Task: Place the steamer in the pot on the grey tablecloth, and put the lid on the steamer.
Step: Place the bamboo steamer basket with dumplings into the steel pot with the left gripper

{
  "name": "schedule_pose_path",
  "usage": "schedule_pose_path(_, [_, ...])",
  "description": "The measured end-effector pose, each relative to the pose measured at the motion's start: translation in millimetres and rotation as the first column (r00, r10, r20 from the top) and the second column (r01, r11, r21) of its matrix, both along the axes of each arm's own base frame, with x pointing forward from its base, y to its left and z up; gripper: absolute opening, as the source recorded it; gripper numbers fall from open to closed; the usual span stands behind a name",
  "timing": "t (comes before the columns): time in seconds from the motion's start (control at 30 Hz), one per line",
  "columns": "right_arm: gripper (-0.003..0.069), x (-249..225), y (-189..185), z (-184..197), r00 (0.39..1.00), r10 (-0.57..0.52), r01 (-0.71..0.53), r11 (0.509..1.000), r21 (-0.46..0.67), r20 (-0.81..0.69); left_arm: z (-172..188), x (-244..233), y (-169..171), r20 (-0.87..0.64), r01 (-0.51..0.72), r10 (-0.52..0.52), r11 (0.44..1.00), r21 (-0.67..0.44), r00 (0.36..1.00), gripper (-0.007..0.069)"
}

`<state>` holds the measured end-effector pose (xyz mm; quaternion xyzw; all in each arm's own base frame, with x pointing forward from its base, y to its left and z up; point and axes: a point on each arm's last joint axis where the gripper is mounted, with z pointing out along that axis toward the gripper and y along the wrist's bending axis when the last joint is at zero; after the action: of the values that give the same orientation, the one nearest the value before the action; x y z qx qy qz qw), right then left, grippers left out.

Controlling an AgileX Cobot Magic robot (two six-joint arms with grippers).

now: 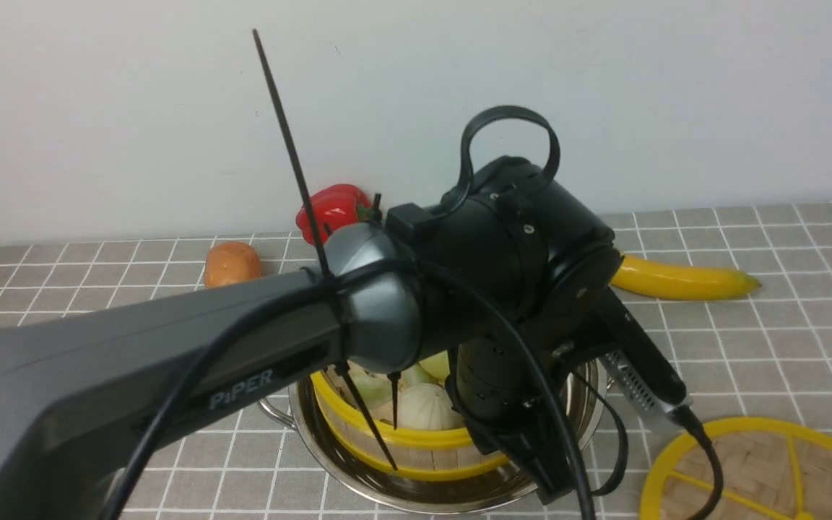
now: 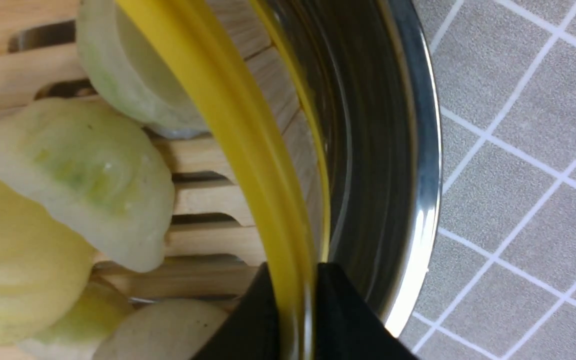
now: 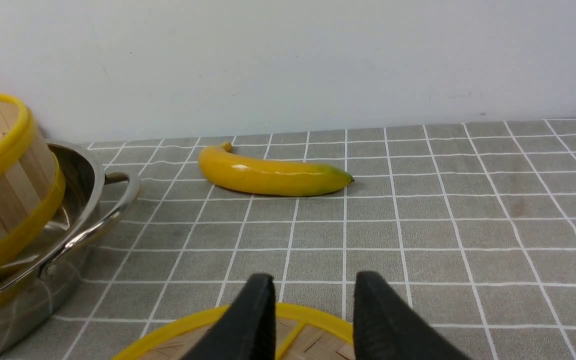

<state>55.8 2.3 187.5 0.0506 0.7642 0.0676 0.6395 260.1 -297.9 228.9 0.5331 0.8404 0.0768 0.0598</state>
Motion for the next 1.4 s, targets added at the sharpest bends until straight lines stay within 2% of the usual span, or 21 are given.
schedule_pose_path(0.23, [0.0243,0,0,0,1.0,0.0,0.0,1.0,0.0,0.0,-19,4,-7,-0.017,0.01,-0.01,1.0,0.001,1.0,0.0053])
schedule_pose_path(0.43, [0.0243,0,0,0,1.0,0.0,0.0,1.0,0.0,0.0,-20,5,-10,-0.005,0.013,-0.013,0.999,-0.032,1.0,0.0053])
schedule_pose_path(1.2, [0.0243,0,0,0,1.0,0.0,0.0,1.0,0.0,0.0,-32,8,-12,-0.018,-0.01,0.01,1.0,-0.018,1.0,0.0053])
schedule_pose_path(1.4, [0.0243,0,0,0,1.0,0.0,0.0,1.0,-0.001,0.0,-32,8,-13,-0.01,-0.047,0.047,0.998,-0.036,0.999,0.006])
